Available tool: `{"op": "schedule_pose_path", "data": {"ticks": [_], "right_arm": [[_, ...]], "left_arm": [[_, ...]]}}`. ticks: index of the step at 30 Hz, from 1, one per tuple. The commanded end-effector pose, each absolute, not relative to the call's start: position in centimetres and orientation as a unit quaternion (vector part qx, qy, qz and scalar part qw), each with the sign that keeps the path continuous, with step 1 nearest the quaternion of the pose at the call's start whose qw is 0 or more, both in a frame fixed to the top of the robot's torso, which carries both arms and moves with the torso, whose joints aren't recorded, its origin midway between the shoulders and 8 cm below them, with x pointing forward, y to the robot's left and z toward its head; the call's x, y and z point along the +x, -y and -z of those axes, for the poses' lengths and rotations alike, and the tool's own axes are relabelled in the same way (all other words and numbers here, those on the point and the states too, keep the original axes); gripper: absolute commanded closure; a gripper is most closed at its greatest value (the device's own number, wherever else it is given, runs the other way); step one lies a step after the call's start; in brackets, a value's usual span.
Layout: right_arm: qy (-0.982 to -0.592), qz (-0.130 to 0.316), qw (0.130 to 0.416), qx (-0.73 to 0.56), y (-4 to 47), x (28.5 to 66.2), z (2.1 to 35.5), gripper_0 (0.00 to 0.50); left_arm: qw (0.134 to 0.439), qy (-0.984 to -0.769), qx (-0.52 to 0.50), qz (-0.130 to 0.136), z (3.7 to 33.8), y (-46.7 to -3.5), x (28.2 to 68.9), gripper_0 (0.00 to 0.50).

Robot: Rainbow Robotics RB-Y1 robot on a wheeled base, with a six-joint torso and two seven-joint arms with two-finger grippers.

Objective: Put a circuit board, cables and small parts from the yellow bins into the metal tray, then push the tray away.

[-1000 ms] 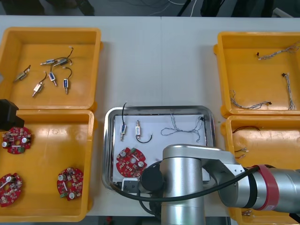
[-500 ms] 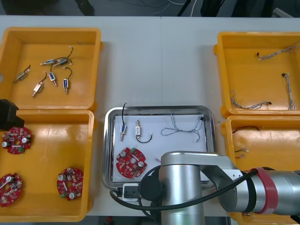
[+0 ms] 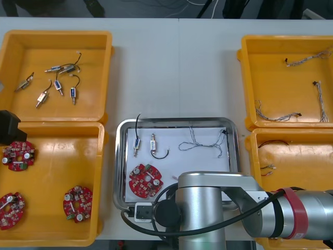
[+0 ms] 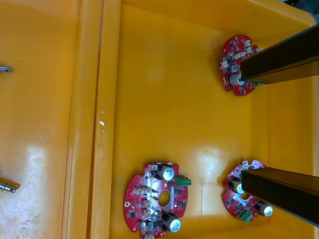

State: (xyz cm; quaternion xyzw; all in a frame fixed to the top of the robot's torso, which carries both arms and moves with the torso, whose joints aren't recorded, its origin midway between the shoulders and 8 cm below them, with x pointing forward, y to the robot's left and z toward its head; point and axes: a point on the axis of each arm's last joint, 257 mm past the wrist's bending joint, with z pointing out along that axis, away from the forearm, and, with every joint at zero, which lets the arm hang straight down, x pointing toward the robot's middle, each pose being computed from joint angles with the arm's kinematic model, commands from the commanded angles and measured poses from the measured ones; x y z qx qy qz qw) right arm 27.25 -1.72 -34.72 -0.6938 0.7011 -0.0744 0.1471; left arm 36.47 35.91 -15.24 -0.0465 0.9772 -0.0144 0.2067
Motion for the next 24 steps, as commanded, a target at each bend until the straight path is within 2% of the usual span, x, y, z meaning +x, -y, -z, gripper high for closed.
{"op": "schedule_pose_path", "data": {"ticks": [1, 24], "right_arm": [[-0.698, 0.073, 0.158, -0.694, 0.8, 27.2, 34.4, 0.0], [-0.697, 0.092, 0.163, -0.692, 1.7, 28.3, 34.4, 0.0]], "left_arm": [[0.229, -0.973, -0.002, -0.022, 13.5, -37.5, 36.6, 0.0], [0.229, -0.973, -0.002, -0.022, 13.5, -37.5, 36.6, 0.0]]}}
